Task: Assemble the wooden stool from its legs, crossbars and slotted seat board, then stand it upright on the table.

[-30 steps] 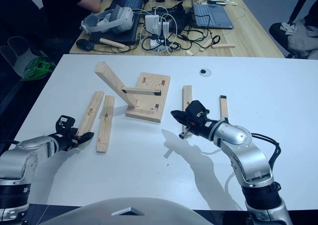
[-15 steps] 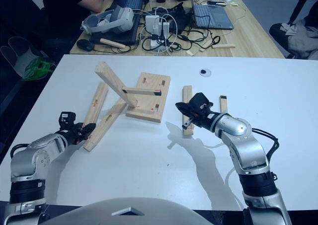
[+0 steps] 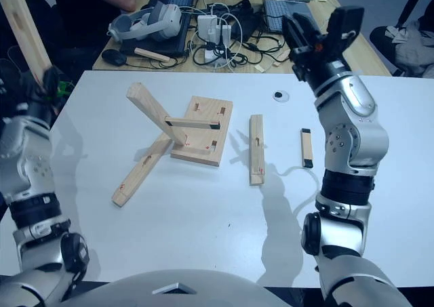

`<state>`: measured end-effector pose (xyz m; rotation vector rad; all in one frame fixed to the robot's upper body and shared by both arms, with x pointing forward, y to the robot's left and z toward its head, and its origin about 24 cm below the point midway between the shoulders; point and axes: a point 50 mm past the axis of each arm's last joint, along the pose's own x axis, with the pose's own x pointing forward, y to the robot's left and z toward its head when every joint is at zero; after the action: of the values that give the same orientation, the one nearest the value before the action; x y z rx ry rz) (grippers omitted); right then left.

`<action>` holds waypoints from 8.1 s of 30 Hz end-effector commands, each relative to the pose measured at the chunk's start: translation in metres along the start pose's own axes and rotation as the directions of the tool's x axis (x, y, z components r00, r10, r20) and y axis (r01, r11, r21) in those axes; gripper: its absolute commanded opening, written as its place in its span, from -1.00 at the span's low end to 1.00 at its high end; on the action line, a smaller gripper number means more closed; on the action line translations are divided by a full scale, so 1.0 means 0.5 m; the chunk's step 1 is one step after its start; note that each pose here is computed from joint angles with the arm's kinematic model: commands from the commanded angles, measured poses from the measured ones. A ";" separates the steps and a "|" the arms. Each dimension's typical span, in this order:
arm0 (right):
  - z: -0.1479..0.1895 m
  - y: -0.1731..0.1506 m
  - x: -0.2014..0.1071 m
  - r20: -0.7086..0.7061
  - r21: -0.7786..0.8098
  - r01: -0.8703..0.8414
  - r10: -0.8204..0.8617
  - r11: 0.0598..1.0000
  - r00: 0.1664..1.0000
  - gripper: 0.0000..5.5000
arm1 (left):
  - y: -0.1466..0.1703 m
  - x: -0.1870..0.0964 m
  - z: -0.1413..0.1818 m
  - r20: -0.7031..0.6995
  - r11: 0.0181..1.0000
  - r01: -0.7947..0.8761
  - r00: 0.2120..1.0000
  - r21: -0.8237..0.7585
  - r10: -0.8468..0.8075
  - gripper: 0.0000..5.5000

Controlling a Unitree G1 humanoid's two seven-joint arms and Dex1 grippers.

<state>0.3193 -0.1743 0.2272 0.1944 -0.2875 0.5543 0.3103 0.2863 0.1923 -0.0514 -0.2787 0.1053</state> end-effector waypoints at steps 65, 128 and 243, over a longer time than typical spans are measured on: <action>0.074 -0.017 0.007 0.189 0.402 0.118 -0.209 0.908 0.960 -0.63 | -0.111 0.052 0.053 0.173 0.862 0.082 0.966 0.500 -0.192 0.74; -0.103 -0.066 -0.086 -0.589 0.121 0.294 -0.170 0.948 0.790 -0.63 | -0.221 -0.089 -0.180 -0.456 0.914 0.390 0.837 0.112 -0.301 0.96; -0.162 -0.026 -0.133 -0.540 0.104 -0.009 0.064 0.995 0.839 -0.63 | -0.244 -0.082 -0.177 -0.416 0.931 0.352 0.865 0.100 -0.282 0.96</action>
<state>0.2945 -0.1966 0.1457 0.1370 0.1703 0.6562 0.3058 0.1582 0.1034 0.1441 0.1329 -0.2135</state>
